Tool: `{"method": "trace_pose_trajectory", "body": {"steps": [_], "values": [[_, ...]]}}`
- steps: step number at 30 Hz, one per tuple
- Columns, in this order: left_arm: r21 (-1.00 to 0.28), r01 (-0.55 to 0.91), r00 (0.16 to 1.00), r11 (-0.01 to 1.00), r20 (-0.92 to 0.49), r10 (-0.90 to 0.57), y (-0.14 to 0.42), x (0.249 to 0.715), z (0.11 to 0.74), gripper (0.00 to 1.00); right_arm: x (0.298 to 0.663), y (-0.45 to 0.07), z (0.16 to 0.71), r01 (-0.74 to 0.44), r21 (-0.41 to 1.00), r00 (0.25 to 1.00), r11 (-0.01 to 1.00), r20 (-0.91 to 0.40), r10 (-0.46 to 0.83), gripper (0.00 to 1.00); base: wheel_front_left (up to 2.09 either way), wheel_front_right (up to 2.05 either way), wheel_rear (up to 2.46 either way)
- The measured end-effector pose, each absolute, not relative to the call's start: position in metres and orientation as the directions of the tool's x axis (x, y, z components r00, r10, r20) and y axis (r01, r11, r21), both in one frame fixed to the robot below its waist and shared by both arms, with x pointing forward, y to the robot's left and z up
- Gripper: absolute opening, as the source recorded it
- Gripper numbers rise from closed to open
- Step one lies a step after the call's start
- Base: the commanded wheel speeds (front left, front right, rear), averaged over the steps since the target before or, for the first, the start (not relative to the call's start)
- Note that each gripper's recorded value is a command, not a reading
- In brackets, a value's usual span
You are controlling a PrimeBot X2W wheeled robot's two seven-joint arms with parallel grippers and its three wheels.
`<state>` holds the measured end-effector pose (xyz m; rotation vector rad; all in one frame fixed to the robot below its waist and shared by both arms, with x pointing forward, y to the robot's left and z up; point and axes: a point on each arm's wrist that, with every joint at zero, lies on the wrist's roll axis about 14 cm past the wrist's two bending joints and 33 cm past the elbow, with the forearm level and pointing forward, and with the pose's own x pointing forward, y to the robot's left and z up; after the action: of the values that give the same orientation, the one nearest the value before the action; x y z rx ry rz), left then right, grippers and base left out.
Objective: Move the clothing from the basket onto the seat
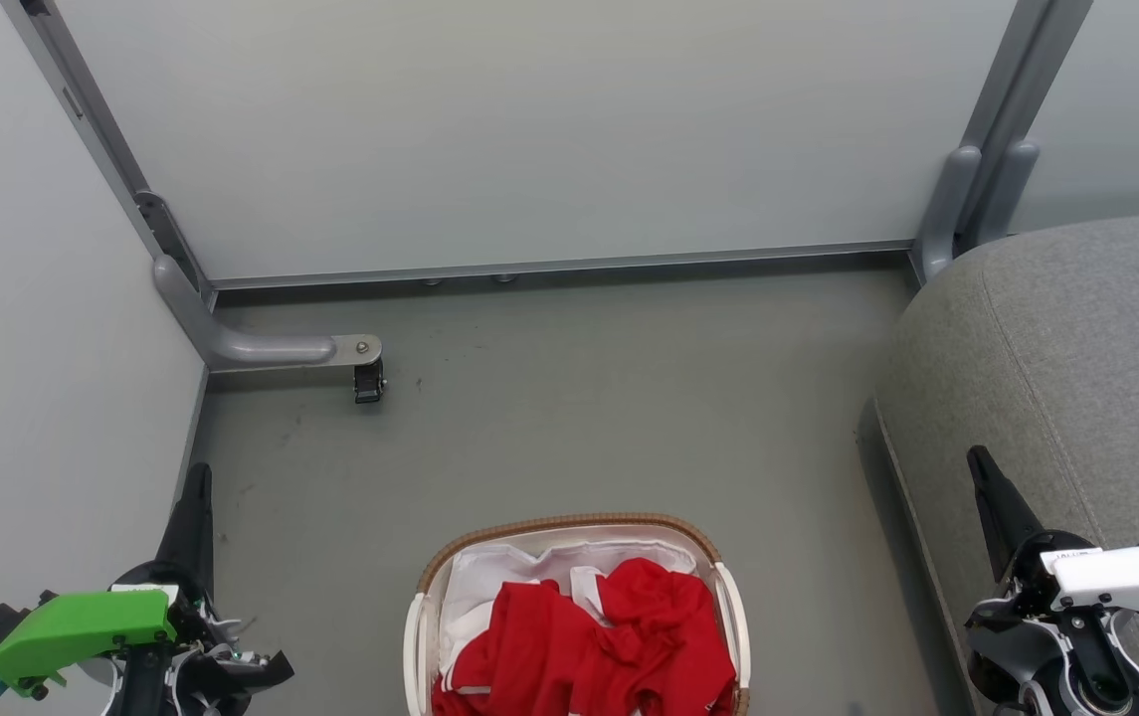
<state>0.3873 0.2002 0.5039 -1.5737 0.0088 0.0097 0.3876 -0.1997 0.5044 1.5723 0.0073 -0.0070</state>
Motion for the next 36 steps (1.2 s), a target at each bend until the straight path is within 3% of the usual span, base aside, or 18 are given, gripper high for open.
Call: {"method": "trace_pose_trajectory", "body": {"steps": [19,20,26,36], "values": [[-1.000,-0.012,1.000,-0.003,-0.012,0.001,0.200,0.387,0.504,0.00,0.388,-0.200,0.504,0.009,1.000,1.000,-0.002,-0.009,0.001,0.00,0.00,0.00,0.00],[-1.000,-0.012,1.000,-0.003,-0.012,0.001,0.200,0.387,0.504,1.00,0.388,-0.200,0.504,0.009,1.000,1.000,-0.002,-0.009,0.001,1.00,0.00,0.00,0.00],[-0.996,-0.089,0.996,-0.018,-0.089,0.002,0.197,0.377,0.478,1.00,0.377,-0.196,0.481,0.079,0.997,0.997,-0.019,-0.079,0.000,1.00,0.00,0.00,0.00],[-0.995,-0.101,0.995,0.016,-0.101,0.021,0.195,0.376,0.475,1.00,0.379,-0.201,0.488,0.060,0.997,0.998,0.047,-0.059,-0.025,1.00,0.00,0.00,0.00]]}}
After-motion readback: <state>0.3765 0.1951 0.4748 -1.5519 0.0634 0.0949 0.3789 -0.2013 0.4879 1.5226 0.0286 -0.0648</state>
